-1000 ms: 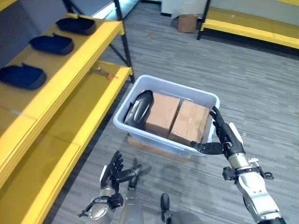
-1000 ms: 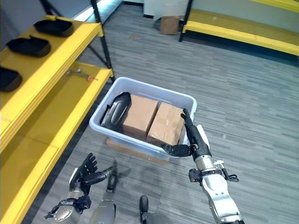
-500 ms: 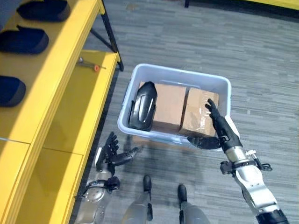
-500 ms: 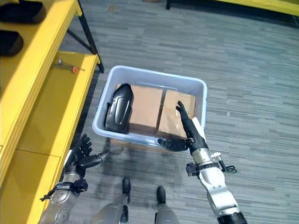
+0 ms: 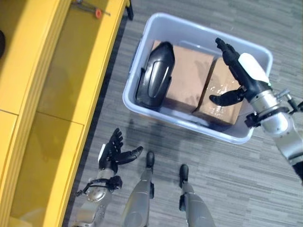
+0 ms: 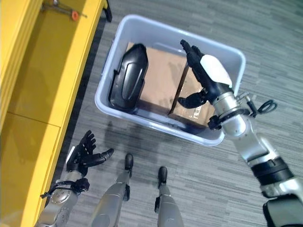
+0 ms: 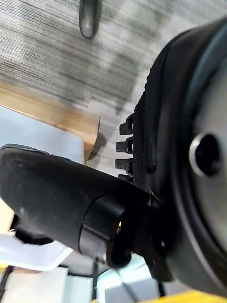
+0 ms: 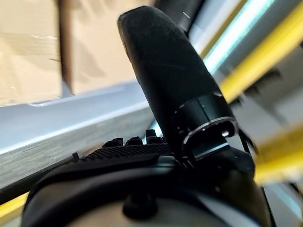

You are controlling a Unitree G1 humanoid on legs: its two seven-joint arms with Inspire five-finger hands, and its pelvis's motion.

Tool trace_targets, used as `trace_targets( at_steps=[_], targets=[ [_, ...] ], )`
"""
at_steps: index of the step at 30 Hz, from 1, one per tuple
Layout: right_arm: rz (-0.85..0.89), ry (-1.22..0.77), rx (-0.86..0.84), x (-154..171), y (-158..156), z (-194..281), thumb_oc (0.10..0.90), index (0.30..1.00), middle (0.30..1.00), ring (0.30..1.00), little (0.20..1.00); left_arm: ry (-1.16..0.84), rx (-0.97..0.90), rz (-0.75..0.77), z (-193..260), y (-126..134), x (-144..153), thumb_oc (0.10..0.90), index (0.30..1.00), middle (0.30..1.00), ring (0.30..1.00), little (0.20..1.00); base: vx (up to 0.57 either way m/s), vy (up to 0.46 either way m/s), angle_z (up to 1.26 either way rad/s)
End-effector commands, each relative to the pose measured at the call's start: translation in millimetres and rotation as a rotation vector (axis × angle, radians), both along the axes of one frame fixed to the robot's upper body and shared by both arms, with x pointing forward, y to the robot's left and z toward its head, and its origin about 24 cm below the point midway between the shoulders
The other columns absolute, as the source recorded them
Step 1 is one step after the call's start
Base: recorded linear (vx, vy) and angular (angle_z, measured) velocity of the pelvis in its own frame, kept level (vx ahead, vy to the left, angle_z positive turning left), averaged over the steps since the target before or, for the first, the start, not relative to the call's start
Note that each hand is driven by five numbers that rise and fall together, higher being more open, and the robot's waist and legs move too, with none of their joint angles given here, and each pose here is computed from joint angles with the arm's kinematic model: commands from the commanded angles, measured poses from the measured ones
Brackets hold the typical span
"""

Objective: Move parts from the plastic box to the shelf.

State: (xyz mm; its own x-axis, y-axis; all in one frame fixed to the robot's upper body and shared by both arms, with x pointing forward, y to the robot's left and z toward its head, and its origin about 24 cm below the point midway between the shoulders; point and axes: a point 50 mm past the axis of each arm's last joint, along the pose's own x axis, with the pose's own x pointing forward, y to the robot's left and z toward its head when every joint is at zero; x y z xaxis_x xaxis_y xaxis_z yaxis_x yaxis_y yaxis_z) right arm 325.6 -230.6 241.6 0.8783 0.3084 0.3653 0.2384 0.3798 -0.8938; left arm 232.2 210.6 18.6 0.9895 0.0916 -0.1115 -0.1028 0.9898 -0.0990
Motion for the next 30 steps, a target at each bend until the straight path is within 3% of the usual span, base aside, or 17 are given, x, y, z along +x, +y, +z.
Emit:
trace_targets(
  at_steps=[1,6,8,13,22,30],
  targets=[
    [0.056,-0.222,-0.083,-4.8,17.0,48.0,0.9,1.0,1.0,1.0,1.0,-0.2,0.012,0.006,36.9,9.0,-1.5,0.9,1.0,1.0,1.0,1.0,-0.01,-0.041,0.06],
    [-0.021,-0.207,-0.262,5.2,12.2,59.3,0.9,1.0,1.0,1.0,1.0,-0.226,0.006,0.003,42.3,6.4,2.5,0.9,1.0,1.0,1.0,1.0,-0.01,-0.062,0.06],
    [-0.099,-0.225,-0.444,11.0,7.2,70.4,0.9,1.0,1.0,1.0,1.0,-0.242,0.013,0.001,46.0,6.2,5.4,0.9,1.0,1.0,1.0,1.0,0.0,-0.058,0.09],
    [-0.134,-0.268,-0.58,13.8,13.0,84.2,0.9,1.0,1.0,1.0,1.0,-0.268,0.016,0.016,51.8,6.5,9.3,0.9,1.0,1.0,1.0,1.0,0.01,-0.035,0.07],
    [-0.142,-0.383,-0.74,12.4,35.5,108.3,0.9,1.0,1.0,1.0,1.0,-0.31,0.01,0.033,61.4,3.9,16.4,0.9,1.0,1.0,1.0,1.0,0.01,-0.006,0.02],
    [-0.104,-0.493,-0.752,4.9,56.3,119.7,0.9,1.0,1.0,1.0,1.0,-0.342,-0.001,0.055,68.7,1.3,21.7,0.9,1.0,1.0,1.0,1.0,0.02,-0.004,0.05]
  ],
)
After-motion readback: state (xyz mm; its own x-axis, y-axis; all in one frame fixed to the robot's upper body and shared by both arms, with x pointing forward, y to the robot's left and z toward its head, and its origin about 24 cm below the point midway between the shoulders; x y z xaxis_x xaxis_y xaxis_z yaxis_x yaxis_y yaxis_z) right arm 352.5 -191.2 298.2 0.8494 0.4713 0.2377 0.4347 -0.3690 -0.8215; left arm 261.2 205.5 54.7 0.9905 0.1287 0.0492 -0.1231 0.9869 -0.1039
